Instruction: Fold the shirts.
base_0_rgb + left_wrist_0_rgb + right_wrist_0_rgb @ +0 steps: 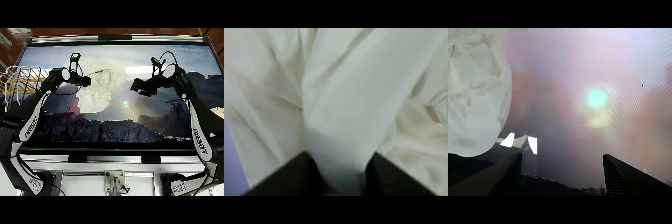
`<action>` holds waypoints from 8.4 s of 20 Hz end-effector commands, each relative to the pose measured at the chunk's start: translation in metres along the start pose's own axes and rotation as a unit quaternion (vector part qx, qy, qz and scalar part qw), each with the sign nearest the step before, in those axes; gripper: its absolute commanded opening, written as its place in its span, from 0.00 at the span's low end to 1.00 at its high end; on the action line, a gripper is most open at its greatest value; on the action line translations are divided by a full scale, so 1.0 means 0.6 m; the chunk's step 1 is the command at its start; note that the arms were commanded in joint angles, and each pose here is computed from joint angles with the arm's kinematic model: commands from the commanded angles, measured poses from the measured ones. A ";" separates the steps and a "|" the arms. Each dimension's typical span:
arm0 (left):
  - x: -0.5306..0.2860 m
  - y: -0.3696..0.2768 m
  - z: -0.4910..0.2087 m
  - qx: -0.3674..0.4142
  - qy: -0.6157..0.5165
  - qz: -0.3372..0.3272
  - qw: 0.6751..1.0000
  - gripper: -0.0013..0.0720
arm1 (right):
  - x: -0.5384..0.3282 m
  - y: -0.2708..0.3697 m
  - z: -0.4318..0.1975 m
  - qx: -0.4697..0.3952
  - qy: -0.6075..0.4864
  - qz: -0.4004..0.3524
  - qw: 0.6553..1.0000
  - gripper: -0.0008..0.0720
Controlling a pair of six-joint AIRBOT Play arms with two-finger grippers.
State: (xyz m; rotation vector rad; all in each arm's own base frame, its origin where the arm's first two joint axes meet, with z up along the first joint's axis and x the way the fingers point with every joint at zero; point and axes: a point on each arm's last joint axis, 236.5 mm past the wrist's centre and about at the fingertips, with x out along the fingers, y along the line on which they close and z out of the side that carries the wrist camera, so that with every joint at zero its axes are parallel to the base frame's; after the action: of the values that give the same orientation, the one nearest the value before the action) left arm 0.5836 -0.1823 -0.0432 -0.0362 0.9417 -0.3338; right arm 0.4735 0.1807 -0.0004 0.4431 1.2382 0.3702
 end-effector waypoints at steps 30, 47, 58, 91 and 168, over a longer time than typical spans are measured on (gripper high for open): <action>-0.460 -0.077 0.060 0.068 -0.034 -0.041 0.996 0.11 | 0.129 0.378 -0.056 -0.327 -0.192 0.079 0.922 0.97; -0.585 -0.120 0.053 0.115 -0.079 -0.060 0.988 0.11 | 0.103 0.384 -0.036 -0.332 -0.221 0.066 0.915 0.12; -0.719 -0.184 0.113 0.131 -0.206 -0.101 0.964 0.11 | -0.364 0.397 -0.008 -0.408 -0.352 0.012 0.843 0.11; -0.207 -0.145 -0.185 -0.031 0.049 -0.128 0.990 0.11 | -0.155 0.021 -0.112 -0.283 0.115 -0.208 0.929 0.89; -0.473 0.383 -0.216 -0.158 0.066 0.153 0.973 0.95 | -0.046 0.160 -0.207 -0.210 0.054 -0.173 0.961 0.12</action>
State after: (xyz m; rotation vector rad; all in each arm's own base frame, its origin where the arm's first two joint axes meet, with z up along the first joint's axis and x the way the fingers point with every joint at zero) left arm 0.4051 0.0979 0.0979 -0.1396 1.0746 0.0284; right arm 0.3433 0.2632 0.0384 -0.1573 1.2783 0.3428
